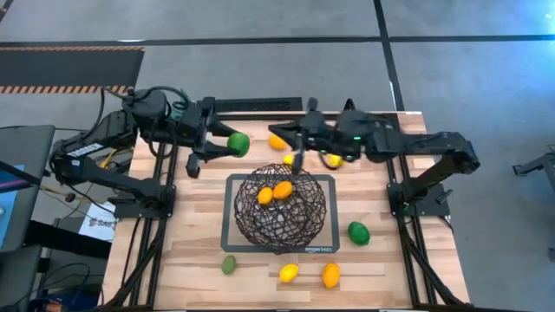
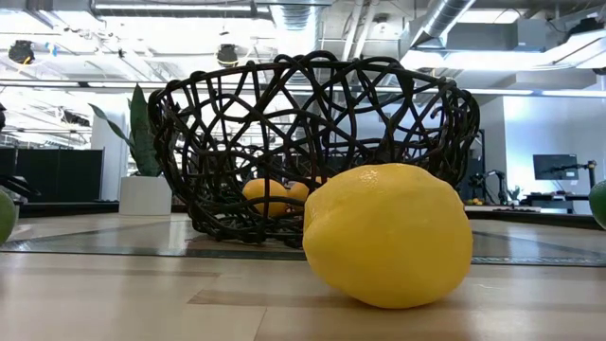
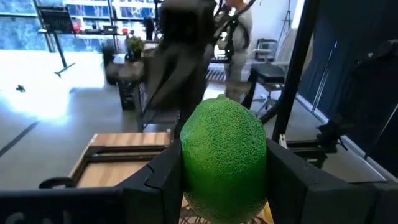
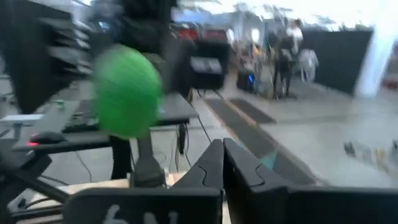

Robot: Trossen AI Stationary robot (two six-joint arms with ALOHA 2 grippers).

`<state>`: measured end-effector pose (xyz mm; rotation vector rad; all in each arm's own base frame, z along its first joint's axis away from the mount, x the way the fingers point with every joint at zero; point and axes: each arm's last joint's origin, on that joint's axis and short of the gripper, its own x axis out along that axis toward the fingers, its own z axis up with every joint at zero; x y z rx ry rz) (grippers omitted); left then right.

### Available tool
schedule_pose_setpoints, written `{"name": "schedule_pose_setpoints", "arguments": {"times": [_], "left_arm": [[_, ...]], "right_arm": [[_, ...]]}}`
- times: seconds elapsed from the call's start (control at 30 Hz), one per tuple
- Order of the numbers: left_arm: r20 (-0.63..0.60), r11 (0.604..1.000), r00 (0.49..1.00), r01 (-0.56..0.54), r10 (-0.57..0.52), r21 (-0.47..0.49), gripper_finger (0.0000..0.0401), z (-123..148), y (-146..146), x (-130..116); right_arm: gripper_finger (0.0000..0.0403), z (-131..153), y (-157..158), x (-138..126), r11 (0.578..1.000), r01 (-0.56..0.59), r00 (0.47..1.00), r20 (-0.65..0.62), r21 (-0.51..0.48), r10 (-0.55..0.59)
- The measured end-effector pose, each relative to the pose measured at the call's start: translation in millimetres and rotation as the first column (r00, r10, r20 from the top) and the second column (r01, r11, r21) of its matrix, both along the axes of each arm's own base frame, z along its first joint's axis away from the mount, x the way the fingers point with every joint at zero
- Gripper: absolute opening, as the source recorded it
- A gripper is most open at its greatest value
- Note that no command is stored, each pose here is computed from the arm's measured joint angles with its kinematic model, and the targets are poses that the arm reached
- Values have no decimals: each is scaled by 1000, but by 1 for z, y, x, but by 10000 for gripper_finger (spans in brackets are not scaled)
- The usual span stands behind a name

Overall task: Build produce basket
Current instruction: Put the top lime into the basket

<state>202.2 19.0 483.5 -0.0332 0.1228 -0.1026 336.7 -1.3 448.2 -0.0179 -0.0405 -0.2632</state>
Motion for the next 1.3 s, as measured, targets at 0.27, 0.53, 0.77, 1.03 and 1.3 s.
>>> {"name": "schedule_pose_setpoints", "arguments": {"times": [0.27, 0.53, 0.77, 1.03, 1.3], "left_arm": [[-51, 999, 998, -33, 33, 16, 147, -9, 2, 13], [-64, 996, 994, -83, 85, 26, 148, -10, 4, 13], [-81, 996, 993, -86, 89, 33, 147, -13, 5, 19], [-109, 995, 990, -93, 95, 26, 159, -17, 6, 24], [-101, 996, 991, -88, 91, 32, 156, -16, 6, 22]], "right_arm": [[99, 4, -3, 22, 999, 14, 999, -37, 31, -13], [193, 26, 12, 3, 995, -13, 982, -187, 104, 33], [251, 21, 12, 13, 993, -11, 984, -173, 120, 32], [257, 12, 3, 25, 993, 17, 982, -187, 118, 5], [257, 17, 3, 27, 998, 1, 991, -132, 66, 8]]}}
